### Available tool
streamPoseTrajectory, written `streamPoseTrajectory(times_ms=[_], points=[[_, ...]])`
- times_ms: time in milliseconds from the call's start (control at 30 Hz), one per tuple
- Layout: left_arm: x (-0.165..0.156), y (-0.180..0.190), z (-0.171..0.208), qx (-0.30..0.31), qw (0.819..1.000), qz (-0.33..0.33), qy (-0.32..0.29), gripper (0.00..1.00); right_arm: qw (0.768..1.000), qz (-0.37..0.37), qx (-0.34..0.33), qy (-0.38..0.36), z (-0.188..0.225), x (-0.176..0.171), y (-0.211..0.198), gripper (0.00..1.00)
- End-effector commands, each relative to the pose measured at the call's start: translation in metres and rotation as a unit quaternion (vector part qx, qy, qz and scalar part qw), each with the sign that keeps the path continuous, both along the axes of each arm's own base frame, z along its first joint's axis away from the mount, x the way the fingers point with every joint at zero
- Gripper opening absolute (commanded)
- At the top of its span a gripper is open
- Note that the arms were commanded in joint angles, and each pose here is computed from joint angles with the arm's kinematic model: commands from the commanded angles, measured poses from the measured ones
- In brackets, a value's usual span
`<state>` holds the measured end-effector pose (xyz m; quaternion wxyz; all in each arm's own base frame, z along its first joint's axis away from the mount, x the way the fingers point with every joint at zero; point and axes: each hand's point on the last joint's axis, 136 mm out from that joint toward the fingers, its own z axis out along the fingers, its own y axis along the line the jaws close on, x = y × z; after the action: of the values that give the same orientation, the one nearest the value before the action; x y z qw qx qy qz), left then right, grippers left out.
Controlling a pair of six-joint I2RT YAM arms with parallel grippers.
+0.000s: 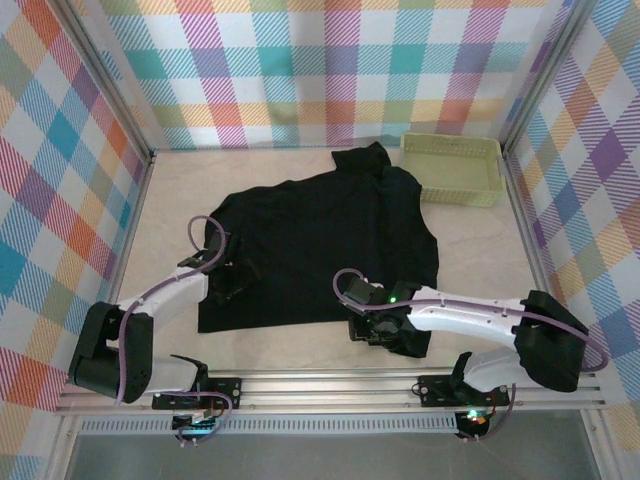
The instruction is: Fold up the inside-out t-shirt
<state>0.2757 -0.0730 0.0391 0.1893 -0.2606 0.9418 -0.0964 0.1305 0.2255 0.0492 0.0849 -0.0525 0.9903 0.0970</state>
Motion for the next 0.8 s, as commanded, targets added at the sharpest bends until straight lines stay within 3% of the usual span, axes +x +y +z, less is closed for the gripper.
streamPoseTrajectory(times_ms=[0,267,500,767], points=[[-0.006,0.011,0.004,0.025,1.000,-0.005,0.000,0.75,1.000,-0.003,-0.030,-0.001,-0.004,-0.001,-0.010,0.46],[-0.003,0.013,-0.004,0.040,0.999,-0.011,0.017,0.75,0.998,0.012,-0.039,0.047,-0.040,-0.012,0.004,0.42],[-0.004,0.027,-0.001,0.039,0.999,0.008,0.015,0.76,0.996,0.088,0.018,0.029,-0.013,-0.021,0.054,0.40],[-0.003,0.034,0.018,0.050,0.999,0.004,-0.006,0.77,0.997,0.032,-0.008,-0.076,0.035,0.008,0.003,0.43]])
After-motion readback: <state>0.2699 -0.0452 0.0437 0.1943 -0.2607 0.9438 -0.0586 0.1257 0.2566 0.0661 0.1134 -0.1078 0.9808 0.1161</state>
